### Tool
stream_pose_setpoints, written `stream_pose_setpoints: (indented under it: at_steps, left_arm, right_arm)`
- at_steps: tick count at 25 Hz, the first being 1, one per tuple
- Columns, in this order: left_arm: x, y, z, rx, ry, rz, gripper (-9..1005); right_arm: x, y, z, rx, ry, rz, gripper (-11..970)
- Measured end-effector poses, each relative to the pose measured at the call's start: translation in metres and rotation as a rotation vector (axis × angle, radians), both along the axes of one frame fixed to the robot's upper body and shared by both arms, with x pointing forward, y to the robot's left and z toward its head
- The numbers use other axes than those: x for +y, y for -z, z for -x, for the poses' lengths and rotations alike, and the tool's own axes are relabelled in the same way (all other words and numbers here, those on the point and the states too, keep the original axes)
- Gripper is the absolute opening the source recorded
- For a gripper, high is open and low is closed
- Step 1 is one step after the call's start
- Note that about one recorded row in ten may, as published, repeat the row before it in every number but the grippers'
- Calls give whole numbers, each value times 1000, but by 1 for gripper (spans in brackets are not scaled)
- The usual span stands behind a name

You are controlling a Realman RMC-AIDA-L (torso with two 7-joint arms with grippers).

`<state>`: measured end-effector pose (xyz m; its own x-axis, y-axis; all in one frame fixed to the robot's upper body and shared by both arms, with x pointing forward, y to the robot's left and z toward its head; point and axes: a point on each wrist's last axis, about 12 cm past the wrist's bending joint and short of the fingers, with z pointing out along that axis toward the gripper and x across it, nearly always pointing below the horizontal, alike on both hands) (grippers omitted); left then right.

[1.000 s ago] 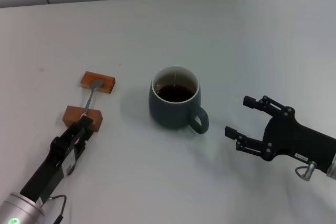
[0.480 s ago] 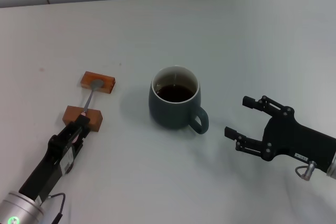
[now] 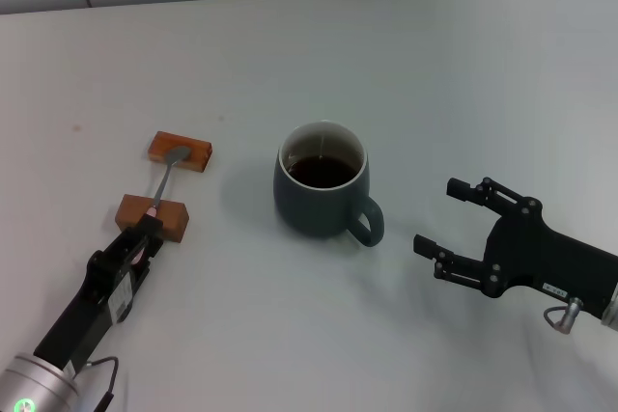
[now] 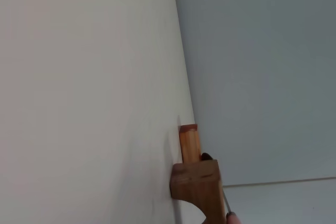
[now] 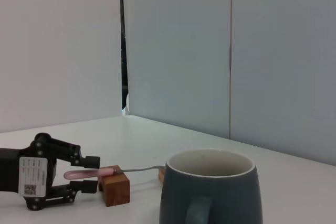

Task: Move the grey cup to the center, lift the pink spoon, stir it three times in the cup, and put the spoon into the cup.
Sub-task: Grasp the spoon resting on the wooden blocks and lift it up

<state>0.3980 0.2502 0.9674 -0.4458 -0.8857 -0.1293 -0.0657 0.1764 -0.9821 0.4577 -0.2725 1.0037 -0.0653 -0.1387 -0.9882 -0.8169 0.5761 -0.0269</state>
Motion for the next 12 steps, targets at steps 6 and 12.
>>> stream_pose_setpoints:
  at_steps: [6,12]
  left_arm:
    - [1,0,-1,-6,-5,-10,349]
    - [2,-1,-2,-10,-15,-11,345]
  right_arm:
    - [0,0,1,-2,0,1,840]
    - [-1,0,0,-4,0,3,840]
